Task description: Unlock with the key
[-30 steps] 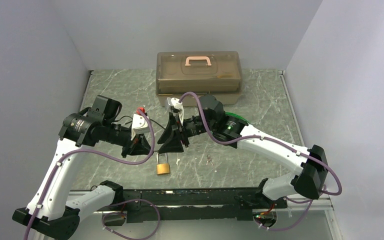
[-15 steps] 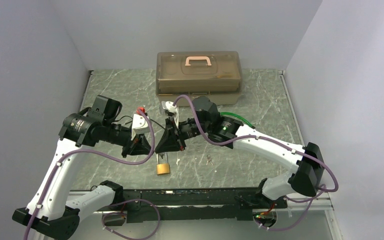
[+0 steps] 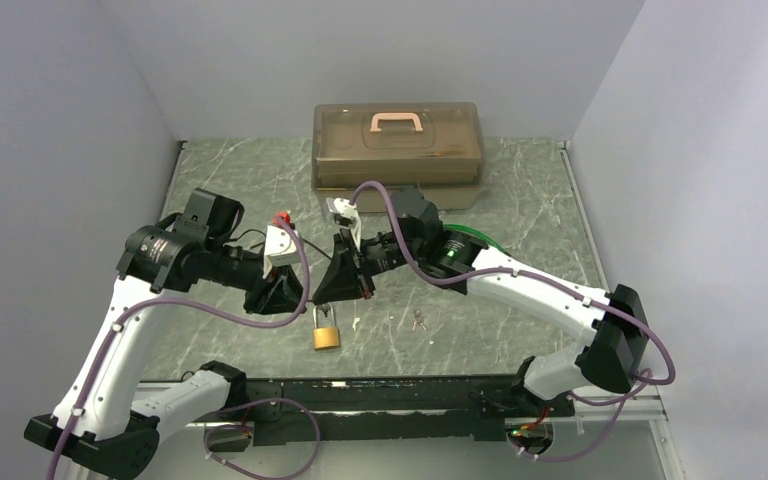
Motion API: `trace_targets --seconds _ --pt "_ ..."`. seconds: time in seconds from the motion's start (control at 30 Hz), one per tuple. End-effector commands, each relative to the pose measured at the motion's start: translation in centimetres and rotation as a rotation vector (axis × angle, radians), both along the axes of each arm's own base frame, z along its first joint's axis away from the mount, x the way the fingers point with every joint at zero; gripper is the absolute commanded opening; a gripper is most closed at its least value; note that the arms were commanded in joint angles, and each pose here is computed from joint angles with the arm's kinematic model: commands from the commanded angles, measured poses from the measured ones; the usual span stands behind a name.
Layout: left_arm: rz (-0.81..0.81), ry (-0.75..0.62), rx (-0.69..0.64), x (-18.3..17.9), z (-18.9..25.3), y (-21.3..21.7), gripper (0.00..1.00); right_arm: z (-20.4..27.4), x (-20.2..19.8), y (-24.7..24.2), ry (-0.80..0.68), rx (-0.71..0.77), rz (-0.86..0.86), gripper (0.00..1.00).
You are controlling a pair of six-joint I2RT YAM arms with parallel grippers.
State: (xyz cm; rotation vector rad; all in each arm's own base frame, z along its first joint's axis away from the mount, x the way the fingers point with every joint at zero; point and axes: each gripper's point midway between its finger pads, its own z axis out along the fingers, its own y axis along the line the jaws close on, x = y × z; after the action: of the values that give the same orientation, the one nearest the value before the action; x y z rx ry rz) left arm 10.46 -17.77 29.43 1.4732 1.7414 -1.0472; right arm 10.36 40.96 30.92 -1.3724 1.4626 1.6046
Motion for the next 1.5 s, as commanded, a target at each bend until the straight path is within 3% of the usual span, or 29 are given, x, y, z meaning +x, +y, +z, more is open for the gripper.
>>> trace_targets --seconds 0.0,0.1,0.17,0.23,0.4,0.5,0.63,0.8,1.03,1.27,1.47 --pt "0.039 -0.092 0.004 1.4 0.7 0.1 0.47 1.9 -0.6 -1.1 0.023 0.059 0.058 0.00" --pt "0.093 -0.196 0.046 3.2 0.0 0.8 0.66 0.7 -0.3 -2.1 0.039 0.016 0.021 0.00" --pt "0.085 -0.272 0.096 4.2 -1.1 1.5 0.72 -0.3 0.1 -3.0 0.048 -0.015 -0.029 0.00" --pt "0.025 -0.328 0.150 4.5 -2.7 2.0 0.74 -1.7 0.8 -4.0 0.073 -0.056 -0.098 0.00" --pt "-0.190 -0.488 0.259 4.2 -8.3 2.9 0.93 -5.4 2.4 -6.8 0.124 -0.127 -0.283 0.00" --pt "-0.377 -0.602 0.322 3.3 -11.2 2.9 0.99 -7.7 3.4 -8.2 0.151 -0.173 -0.414 0.00" --pt "-0.694 -0.797 0.378 2.1 -15.5 2.4 0.99 -8.8 3.7 -9.2 0.205 -0.163 -0.500 0.00" --pt "-0.957 -1.035 0.372 3.3 -19.4 0.8 0.99 -8.8 4.2 -9.8 0.239 -0.134 -0.554 0.00" --pt "-1.040 -1.004 0.380 6.5 -21.7 -1.8 0.99 -9.6 5.1 -11.6 0.272 -0.111 -0.613 0.00" --pt "-1.227 -0.966 0.425 6.8 -24.8 -1.4 0.99 -9.6 5.4 -13.2 0.267 -0.064 -0.649 0.00" --pt "-1.149 -0.899 0.422 6.6 -25.1 -1.7 0.97 -9.5 5.7 -13.9 0.232 -0.069 -0.663 0.00"
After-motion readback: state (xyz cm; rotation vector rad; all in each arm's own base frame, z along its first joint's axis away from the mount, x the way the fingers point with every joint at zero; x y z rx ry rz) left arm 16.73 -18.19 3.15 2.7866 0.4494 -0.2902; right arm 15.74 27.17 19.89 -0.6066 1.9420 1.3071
